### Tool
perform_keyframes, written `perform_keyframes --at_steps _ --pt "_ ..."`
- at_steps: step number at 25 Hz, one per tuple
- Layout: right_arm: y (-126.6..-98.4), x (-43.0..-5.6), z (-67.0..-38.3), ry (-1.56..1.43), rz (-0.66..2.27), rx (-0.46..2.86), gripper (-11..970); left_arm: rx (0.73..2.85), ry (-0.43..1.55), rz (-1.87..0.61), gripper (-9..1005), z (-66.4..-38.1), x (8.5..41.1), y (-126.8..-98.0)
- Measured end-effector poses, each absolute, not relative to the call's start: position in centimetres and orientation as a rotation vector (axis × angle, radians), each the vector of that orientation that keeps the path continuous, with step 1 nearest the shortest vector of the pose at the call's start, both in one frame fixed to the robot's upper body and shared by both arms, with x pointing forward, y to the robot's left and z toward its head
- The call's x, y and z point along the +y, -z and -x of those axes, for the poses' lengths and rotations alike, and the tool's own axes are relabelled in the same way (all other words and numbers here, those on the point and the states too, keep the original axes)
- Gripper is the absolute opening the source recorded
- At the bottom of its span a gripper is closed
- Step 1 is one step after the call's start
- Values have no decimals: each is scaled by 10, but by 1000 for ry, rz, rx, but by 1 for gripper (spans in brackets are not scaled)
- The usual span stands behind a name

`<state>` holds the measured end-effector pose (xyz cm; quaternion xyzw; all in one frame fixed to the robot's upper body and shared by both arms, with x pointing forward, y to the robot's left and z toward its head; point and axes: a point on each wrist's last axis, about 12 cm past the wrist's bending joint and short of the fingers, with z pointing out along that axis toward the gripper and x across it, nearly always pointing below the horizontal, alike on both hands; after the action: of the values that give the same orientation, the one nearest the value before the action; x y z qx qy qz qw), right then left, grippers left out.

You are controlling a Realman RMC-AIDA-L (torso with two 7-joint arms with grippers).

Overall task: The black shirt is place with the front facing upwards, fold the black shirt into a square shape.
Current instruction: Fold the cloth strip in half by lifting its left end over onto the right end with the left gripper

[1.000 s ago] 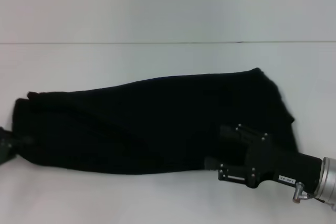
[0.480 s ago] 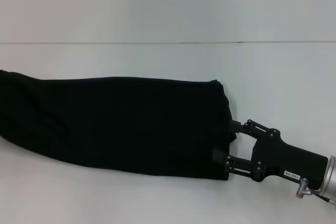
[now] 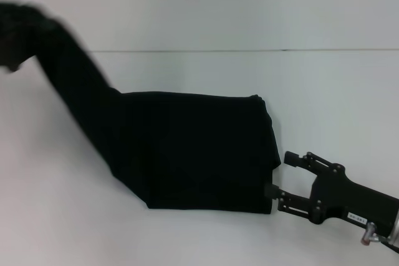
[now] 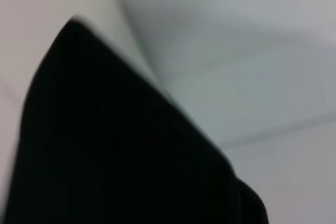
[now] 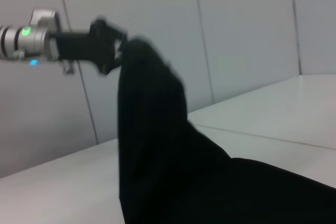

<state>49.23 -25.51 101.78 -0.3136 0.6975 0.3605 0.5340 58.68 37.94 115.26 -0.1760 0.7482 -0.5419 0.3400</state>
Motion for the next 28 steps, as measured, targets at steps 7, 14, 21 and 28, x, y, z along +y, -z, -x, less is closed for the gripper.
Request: perform_keyframes --at_steps 7,14,21,28 --pt "-1013 -270 -477 -844 668 1674 884 2075 1573 73 99 -619 249 -1156" --pt "-1012 -278 -465 -858 621 1670 884 2307 1568 -34 99 -587 168 -1088" --pt "-1010 -280 -463 -853 613 1684 885 2370 1628 -2 95 -559 148 -1052" --pt "-1010 -281 -463 -845 599 1685 885 2253 1706 -45 114 -555 151 -1058"
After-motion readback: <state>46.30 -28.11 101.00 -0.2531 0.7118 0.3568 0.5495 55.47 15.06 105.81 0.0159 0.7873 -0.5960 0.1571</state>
